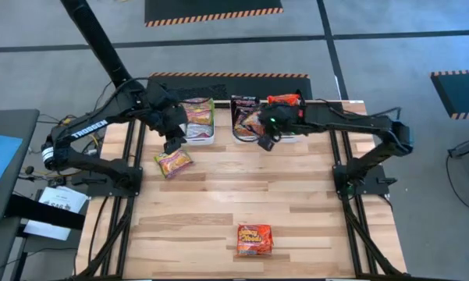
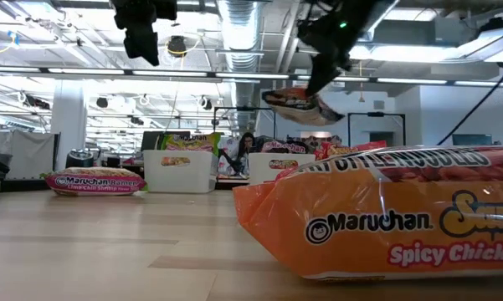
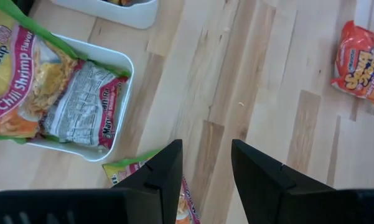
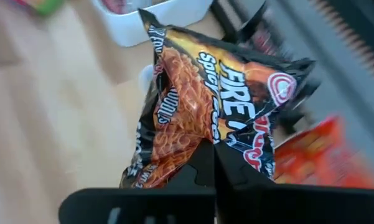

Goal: Sort Maruchan noodles
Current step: Put the black noodle pack into the middle white bin, then put the green noodle pack into the left white bin

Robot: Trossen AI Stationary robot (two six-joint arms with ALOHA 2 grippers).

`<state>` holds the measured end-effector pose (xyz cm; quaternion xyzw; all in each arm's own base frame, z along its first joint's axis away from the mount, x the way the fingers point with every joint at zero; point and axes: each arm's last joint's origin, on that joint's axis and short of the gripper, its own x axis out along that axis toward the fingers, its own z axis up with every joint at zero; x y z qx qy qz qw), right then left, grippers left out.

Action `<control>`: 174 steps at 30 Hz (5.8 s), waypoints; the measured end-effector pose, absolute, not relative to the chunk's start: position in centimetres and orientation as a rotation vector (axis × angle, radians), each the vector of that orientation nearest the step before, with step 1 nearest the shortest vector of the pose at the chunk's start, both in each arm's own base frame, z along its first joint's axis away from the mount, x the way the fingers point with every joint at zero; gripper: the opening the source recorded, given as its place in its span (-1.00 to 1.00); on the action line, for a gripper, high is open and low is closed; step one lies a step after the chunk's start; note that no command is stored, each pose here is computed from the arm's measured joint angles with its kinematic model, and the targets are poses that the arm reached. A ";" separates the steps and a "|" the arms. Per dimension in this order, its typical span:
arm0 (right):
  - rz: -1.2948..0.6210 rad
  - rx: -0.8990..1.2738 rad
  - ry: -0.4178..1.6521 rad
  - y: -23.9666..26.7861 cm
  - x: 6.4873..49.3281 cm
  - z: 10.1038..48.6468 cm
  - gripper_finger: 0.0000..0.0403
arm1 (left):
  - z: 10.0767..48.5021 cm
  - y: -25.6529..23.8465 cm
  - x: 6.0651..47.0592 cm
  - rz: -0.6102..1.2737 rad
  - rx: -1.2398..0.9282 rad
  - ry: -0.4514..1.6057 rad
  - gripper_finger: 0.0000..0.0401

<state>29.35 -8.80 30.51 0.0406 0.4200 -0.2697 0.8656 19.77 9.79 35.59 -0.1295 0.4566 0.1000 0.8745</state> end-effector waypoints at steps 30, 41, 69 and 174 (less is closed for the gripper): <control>-0.529 -0.637 1.380 -11.9 38.4 23.9 -0.98 | 36.0 9.6 19.4 0.249 -0.291 0.928 -0.39; -0.487 -0.442 1.305 -12.8 38.5 23.5 -0.86 | 36.1 9.7 19.5 0.252 -0.283 0.908 -0.39; -0.401 0.186 1.248 -15.7 37.6 25.5 -0.37 | 36.1 9.8 19.5 0.275 -0.272 0.915 -0.39; -0.422 0.242 1.332 -16.2 37.7 30.6 -0.37 | 14.3 9.7 20.3 0.518 -0.595 1.506 -0.03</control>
